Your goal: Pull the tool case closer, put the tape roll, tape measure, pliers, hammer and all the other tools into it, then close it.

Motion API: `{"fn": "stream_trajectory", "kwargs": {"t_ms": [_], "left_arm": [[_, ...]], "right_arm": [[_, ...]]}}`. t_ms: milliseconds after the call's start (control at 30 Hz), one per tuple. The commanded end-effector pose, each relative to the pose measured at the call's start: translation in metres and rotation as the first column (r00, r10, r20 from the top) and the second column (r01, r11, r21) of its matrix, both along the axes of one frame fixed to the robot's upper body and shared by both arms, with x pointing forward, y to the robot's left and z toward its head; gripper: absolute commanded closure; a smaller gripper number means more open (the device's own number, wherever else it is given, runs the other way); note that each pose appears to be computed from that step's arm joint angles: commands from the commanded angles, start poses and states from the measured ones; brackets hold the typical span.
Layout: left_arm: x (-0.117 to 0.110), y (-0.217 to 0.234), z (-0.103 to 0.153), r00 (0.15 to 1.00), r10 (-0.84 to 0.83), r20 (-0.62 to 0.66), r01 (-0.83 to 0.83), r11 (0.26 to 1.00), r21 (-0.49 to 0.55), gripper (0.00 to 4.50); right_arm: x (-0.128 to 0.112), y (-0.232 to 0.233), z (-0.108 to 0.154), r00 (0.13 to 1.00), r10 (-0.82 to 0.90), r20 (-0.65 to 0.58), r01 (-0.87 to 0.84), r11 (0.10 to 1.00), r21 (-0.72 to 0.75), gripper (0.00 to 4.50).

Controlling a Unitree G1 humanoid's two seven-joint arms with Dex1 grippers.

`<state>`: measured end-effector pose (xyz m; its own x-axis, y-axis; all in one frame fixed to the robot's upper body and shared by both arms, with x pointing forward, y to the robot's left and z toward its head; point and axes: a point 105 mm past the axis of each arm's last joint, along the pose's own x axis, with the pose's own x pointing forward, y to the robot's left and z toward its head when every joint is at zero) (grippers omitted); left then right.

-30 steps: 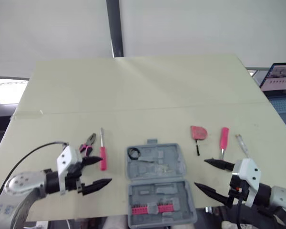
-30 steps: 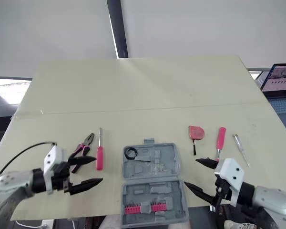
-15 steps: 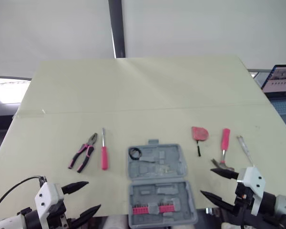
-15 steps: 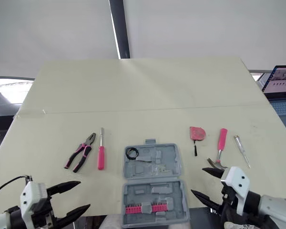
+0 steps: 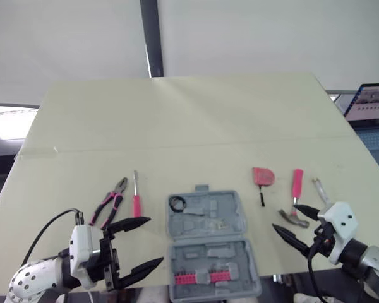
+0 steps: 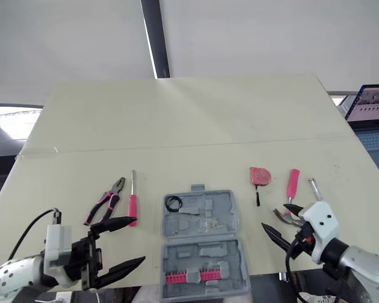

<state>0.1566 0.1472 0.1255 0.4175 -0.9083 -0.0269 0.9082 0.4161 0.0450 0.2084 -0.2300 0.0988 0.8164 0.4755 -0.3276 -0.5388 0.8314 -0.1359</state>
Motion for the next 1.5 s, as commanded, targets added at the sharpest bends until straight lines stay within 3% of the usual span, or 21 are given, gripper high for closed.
{"fn": "stream_trajectory", "kwargs": {"t_ms": [33,167,500,667,1000,1333,1433,1500], "left_arm": [[-0.003,-0.004,0.0,1.0,-0.02,0.021,0.021,1.0,-0.021,0.01],[-0.004,0.0,-0.011,1.0,-0.014,0.017,0.014,1.0,-0.01,0.01],[-0.005,0.011,-0.028,0.999,0.009,0.031,-0.01,1.0,0.028,0.01],[-0.007,0.013,-0.034,0.999,0.018,0.041,-0.02,0.999,0.05,0.01],[-0.004,0.008,-0.033,0.997,0.046,0.059,-0.05,0.997,0.06,0.01],[-0.003,0.002,-0.028,0.996,0.055,0.067,-0.06,0.996,0.072,0.01],[-0.002,-0.001,-0.025,0.996,0.054,0.067,-0.059,0.996,0.072,0.0],[0.0,-0.004,-0.02,0.996,0.053,0.072,-0.058,0.996,0.069,0.0]], "right_arm": [[0.004,0.001,0.008,0.998,-0.052,0.042,0.053,0.999,-0.007,0.0],[0.017,0.0,0.008,0.985,-0.175,0.009,0.175,0.984,0.023,0.0],[0.07,-0.001,-0.029,0.895,-0.386,-0.222,0.411,0.909,0.076,0.0],[0.092,0.005,-0.034,0.882,-0.404,-0.241,0.433,0.898,0.078,0.0],[0.11,0.021,-0.044,0.885,-0.395,-0.249,0.422,0.904,0.067,0.0],[0.112,0.03,-0.049,0.89,-0.377,-0.255,0.401,0.915,0.051,0.0],[0.113,0.034,-0.048,0.894,-0.372,-0.252,0.395,0.917,0.05,0.91],[0.114,0.037,-0.048,0.899,-0.361,-0.246,0.384,0.922,0.052,1.83]]}}
